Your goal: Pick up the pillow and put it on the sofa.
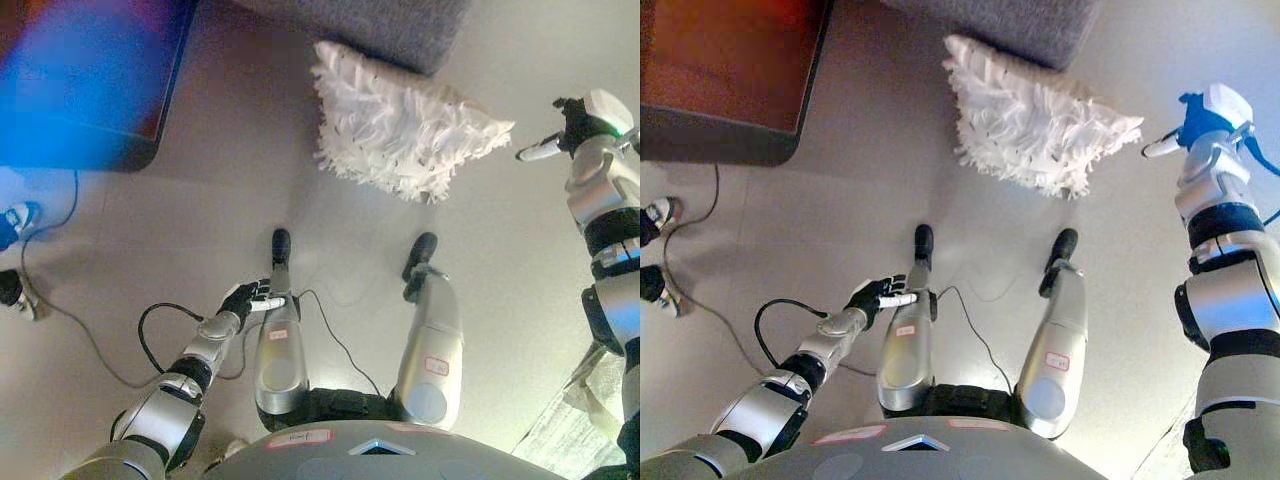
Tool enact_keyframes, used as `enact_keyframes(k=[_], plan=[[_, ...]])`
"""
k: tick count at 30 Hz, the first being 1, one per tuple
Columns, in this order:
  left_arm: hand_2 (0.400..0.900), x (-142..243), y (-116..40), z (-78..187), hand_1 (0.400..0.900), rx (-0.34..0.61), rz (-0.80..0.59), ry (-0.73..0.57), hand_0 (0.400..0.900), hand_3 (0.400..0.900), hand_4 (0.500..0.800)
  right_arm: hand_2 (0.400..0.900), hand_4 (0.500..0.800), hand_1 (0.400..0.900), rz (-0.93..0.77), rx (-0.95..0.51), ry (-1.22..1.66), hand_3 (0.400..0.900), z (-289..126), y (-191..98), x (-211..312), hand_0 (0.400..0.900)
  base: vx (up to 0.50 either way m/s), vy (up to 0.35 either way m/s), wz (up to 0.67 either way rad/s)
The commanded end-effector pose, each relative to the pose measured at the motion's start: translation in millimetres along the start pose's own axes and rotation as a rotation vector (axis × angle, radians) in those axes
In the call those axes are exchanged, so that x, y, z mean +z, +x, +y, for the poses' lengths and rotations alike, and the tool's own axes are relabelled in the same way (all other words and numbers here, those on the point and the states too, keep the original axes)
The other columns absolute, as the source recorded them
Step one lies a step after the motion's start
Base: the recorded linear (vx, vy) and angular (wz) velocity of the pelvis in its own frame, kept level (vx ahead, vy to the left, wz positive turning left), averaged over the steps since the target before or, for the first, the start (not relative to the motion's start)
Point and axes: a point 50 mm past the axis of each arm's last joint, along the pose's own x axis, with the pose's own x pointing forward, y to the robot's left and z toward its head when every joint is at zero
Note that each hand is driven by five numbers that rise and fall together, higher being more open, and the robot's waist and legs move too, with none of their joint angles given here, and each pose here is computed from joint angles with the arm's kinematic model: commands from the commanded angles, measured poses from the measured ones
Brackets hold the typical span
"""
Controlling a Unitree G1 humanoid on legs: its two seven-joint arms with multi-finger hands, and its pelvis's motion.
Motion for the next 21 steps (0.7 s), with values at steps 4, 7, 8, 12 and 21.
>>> enact_keyframes(k=[4,7,8,12,21], plan=[[0.9,-12.4,-9.4,1.8,0.9,-0.035,-0.037,-0.032,0.9,0.9,0.8,0.9,0.8,0.9,0.087,-0.191,-0.094,0.9,-87.1,0.0,1.0,0.9,-0.061,-0.012,0.09],[0.9,-10.5,-11.3,2.8,0.9,-0.037,-0.064,-0.041,0.9,0.9,0.8,0.9,0.8,0.9,0.069,-0.216,-0.103,0.9,-97.9,-1.6,11.1,0.9,-0.056,-0.035,0.04],[0.9,-10.3,-12.8,5.1,0.9,-0.031,-0.077,-0.058,0.9,0.9,0.8,0.9,0.8,0.9,0.066,-0.231,-0.127,0.9,-103.4,-2.7,16.3,0.9,-0.026,-0.033,0.0],[0.9,-10.4,-16.5,13.1,0.9,-0.018,-0.099,-0.095,0.9,0.9,0.8,0.9,0.8,0.9,0.073,-0.272,-0.149,0.9,-114.6,-4.7,21.1,0.9,-0.018,-0.052,0.02],[0.9,-5.2,-28.5,24.9,0.9,-0.016,-0.193,-0.137,0.9,0.9,0.8,0.9,0.8,0.9,0.035,-0.296,-0.084,0.9,-140.0,-10.9,40.5,0.9,0.015,-0.087,0.11]])
